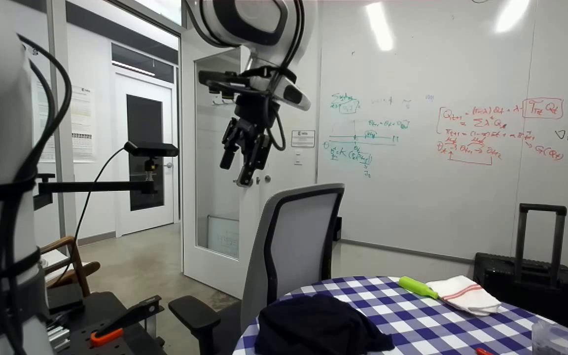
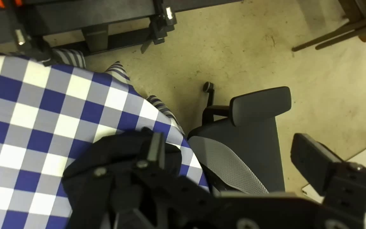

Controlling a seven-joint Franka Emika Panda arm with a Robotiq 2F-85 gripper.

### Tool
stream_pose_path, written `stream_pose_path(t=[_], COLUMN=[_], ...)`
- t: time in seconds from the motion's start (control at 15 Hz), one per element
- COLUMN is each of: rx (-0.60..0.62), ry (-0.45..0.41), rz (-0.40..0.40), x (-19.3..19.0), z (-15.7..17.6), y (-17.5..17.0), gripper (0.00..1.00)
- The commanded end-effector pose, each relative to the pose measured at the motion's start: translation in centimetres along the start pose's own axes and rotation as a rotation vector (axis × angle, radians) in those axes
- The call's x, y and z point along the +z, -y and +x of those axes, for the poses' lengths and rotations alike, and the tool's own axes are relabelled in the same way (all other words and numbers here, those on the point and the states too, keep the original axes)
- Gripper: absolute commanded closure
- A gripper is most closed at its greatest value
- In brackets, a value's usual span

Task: Put the black towel on the back rest of the chair

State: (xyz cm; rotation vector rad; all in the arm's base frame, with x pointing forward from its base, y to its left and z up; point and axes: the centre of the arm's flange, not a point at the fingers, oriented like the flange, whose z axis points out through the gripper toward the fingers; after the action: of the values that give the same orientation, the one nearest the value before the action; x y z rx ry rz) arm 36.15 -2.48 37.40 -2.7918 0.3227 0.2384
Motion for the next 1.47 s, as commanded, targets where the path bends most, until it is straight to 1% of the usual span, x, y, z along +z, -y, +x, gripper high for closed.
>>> stream_pose_path(t=[0.0,0.2,0.33,0.47,0.73,0.93,1.0,1.2,1.4], rx=[0.03,0.061,0.141,0.251,0.471,0.607,0.652,0.751,0.803], ry=[-0.009,-0.02,0.003,-0.017,-0.118,-0.225,-0.248,-0.277,-0.292], rz=[0.017,0.03,0.02,0.029,0.039,0.027,0.022,0.006,-0.038], x=[0.4,0.9,1.7,3.3,6.8,8.8,9.5,11.8,14.6], z=[-0.2,-0.3,0.9,3.1,7.3,10.0,10.9,12.7,14.2], y=[0.2,0.5,1.3,2.7,5.4,5.6,5.5,5.0,4.7], gripper=[0.0,0.0,0.0,0.0,0.0,0.0,0.0,0.0,0.0])
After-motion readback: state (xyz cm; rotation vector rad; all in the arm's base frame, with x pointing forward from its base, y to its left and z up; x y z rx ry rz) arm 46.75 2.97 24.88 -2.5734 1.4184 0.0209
